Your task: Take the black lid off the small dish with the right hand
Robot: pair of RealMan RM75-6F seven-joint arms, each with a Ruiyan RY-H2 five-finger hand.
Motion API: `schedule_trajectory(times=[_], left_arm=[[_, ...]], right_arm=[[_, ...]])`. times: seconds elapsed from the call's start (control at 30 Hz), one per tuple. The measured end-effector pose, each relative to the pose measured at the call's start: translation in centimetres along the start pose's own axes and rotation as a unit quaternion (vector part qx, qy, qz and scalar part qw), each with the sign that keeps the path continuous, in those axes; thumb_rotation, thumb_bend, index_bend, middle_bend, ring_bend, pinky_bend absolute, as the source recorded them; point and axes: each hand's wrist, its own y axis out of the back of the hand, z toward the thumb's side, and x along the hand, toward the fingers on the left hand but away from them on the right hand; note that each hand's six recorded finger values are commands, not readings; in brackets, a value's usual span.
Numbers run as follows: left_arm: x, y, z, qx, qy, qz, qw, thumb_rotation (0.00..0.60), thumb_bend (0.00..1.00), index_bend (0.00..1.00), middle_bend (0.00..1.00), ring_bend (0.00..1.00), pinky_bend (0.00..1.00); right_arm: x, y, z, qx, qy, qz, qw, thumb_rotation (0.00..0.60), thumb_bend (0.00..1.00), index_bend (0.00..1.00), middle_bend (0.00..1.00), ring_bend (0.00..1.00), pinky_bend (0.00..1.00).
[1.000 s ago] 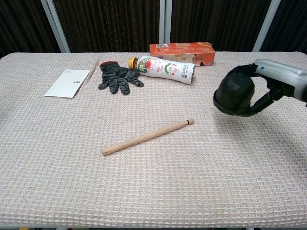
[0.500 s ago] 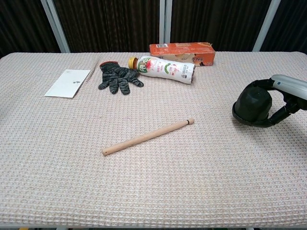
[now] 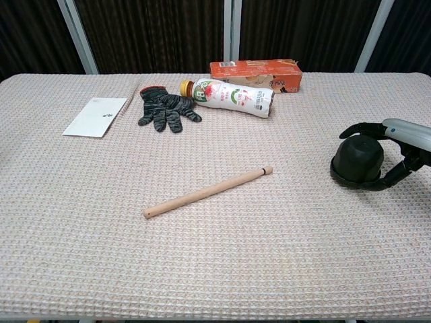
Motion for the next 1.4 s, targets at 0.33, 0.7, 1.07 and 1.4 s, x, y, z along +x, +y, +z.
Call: schedule_trajectory(times=[0.33, 0.7, 1.07, 1.4], left_arm=[[0.0, 0.1, 0.1, -0.001, -0.002, 0.002, 1.0, 0.6, 0.13, 0.14, 0.11, 0.0, 0.18], [0.1, 0.2, 0.2, -0.002, -0.003, 0.003, 1.0, 0.6, 0.13, 0.14, 0.11, 0.0, 0.18], [0.0, 0.2, 0.2, -0.002, -0.003, 0.003, 1.0, 0.6, 0.13, 0.14, 0.11, 0.0, 0.18], [0.0, 0.4, 0.2, -0.002, -0.004, 0.007, 1.0, 0.6, 0.13, 0.14, 0.11, 0.0, 0.18]], right_arm=[[0.8, 0.8, 0.1, 0.007, 0.003, -0.011, 0.9999, 0.6, 0.0, 0.0, 0.01, 0.0, 0.0], [1.1, 1.5, 0.2, 0.002, 0.004, -0.022, 0.9997, 0.6, 0.0, 0.0, 0.17, 0.0, 0.0], [0.9, 1.5, 0.5, 0.002, 0.0, -0.036, 0.9994, 0.6, 0.07, 0.0, 0.34, 0.0, 0.0], [1.0, 1.8, 0.9, -0.005, 0.003, -0.048, 0.9988, 0.6, 0.1, 0.03, 0.38, 0.0, 0.0]])
